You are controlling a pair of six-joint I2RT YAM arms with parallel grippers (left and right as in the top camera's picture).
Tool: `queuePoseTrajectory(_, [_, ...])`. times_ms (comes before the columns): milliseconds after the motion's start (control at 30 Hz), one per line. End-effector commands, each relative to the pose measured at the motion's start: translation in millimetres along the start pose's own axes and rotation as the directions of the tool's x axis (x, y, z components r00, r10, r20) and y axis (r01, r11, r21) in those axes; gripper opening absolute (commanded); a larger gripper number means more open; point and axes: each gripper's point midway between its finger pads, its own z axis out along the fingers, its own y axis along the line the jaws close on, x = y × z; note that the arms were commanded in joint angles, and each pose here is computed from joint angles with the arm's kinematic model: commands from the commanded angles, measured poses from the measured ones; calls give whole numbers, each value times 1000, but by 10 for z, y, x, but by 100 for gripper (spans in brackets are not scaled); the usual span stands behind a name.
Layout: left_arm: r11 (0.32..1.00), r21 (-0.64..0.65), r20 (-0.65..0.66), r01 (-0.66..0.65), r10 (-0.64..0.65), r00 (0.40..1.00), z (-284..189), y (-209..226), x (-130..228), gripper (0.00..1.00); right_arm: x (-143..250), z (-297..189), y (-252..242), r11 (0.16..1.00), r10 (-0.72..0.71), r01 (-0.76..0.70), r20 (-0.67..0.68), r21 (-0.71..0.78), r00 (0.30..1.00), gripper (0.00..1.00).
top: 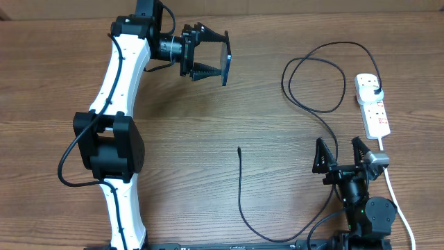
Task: Plug charger to phone and switch on socket
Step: 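Hold the phone upright with the left gripper, bottom facing right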
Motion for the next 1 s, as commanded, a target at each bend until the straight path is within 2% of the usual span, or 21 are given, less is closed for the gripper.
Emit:
queuePoseTrajectory(0, [999,39,-54,-23,25,998,15,-151,149,4,17,0,5,1000,2,-2,5,-4,1000,100])
queuePoseTrajectory(967, [999,20,-49,-26,27,998,72,-124,146,4,17,0,5,1000,2,-2,5,-4,1000,100])
